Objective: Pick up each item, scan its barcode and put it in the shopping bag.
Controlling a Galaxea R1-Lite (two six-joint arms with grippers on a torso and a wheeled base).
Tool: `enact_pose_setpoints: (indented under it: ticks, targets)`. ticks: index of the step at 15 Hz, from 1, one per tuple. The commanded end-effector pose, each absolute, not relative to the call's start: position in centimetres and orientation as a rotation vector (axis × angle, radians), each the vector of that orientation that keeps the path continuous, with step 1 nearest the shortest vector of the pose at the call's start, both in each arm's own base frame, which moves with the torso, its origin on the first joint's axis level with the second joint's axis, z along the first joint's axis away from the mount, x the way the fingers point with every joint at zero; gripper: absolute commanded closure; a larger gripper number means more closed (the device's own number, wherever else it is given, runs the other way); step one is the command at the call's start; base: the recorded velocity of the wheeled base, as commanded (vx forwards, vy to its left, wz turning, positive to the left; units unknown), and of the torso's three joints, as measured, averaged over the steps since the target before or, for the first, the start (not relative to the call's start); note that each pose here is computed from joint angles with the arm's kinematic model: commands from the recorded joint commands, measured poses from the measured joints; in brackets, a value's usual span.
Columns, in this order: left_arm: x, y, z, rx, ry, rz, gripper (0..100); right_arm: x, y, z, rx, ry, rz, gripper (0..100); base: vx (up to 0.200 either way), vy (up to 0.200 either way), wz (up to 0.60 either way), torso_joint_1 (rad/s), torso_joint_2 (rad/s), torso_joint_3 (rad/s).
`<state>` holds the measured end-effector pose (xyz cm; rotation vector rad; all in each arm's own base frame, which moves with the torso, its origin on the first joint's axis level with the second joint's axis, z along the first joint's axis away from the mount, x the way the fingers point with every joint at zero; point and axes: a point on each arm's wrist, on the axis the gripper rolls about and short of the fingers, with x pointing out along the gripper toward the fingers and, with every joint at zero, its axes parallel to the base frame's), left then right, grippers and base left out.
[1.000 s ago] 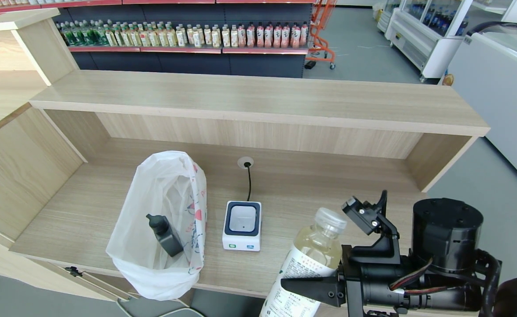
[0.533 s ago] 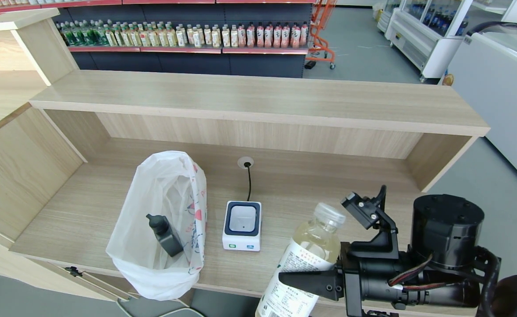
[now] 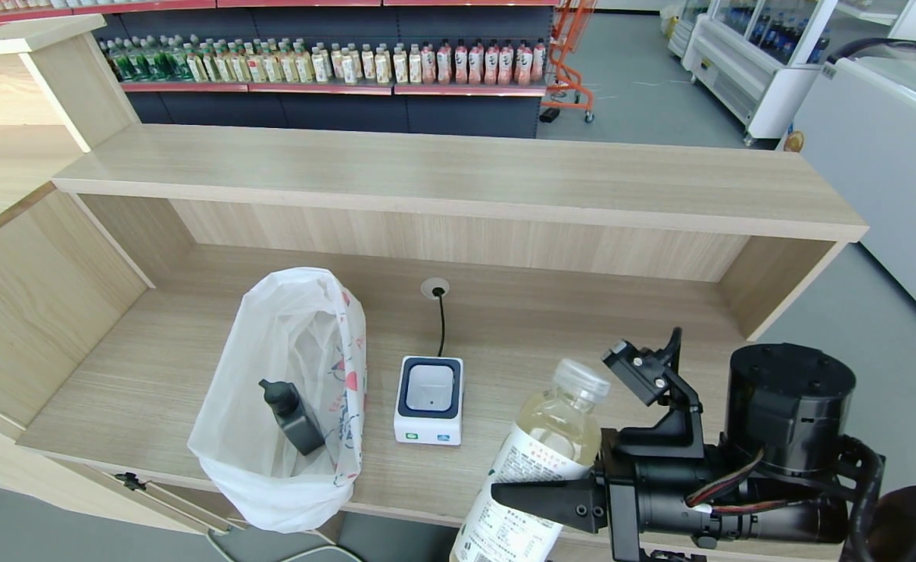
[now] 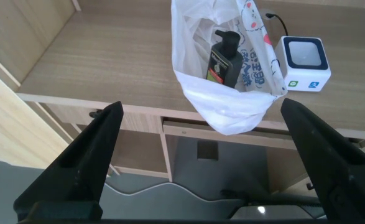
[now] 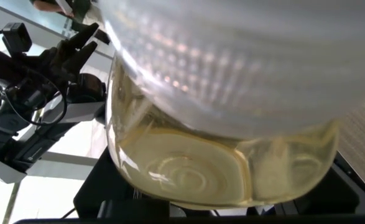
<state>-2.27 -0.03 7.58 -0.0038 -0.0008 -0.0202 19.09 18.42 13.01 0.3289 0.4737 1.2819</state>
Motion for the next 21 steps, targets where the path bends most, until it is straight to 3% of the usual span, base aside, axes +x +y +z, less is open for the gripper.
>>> enact_pose_setpoints:
  ticks: [1, 8, 11, 14, 17, 21]
  targets:
    - [-2.3, 0.0, 7.6, -0.005, -0.001, -0.02, 0, 19.1, 18.4, 13.0, 0.329, 0.476, 1.287, 100, 0.0, 0.0, 0.0, 0.0, 0.0, 0.0]
    - [-2.3, 0.0, 7.6, -0.005, -0.001, -0.021, 0, 19.7, 17.6, 13.0, 0.328, 0.465, 1.241, 100, 0.0, 0.0, 0.0, 0.0, 0.0, 0.0]
    - [-2.3, 0.0, 7.6, -0.005, -0.001, -0.02, 0, 21.1, 14.3, 15.3, 0.279, 0.297, 1.143, 100, 0.0, 0.0, 0.0, 0.0, 0.0, 0.0]
    - [-2.3, 0.0, 7.6, -0.005, -0.001, -0.02, 0, 22.4, 11.3, 18.6, -0.296, -0.164, 1.034, 100, 0.0, 0.0, 0.0, 0.0, 0.0, 0.0]
    - [-2.3, 0.0, 7.6, -0.005, -0.001, -0.02, 0, 23.0, 11.1, 19.1, -0.675, -0.377, 0.973, 100, 0.0, 0.0, 0.0, 0.0, 0.0, 0.0]
    - [-2.3, 0.0, 7.6, -0.005, -0.001, -0.02, 0, 24.6, 12.4, 19.1, -1.005, -0.555, 0.888, 100, 0.0, 0.0, 0.0, 0.0, 0.0, 0.0]
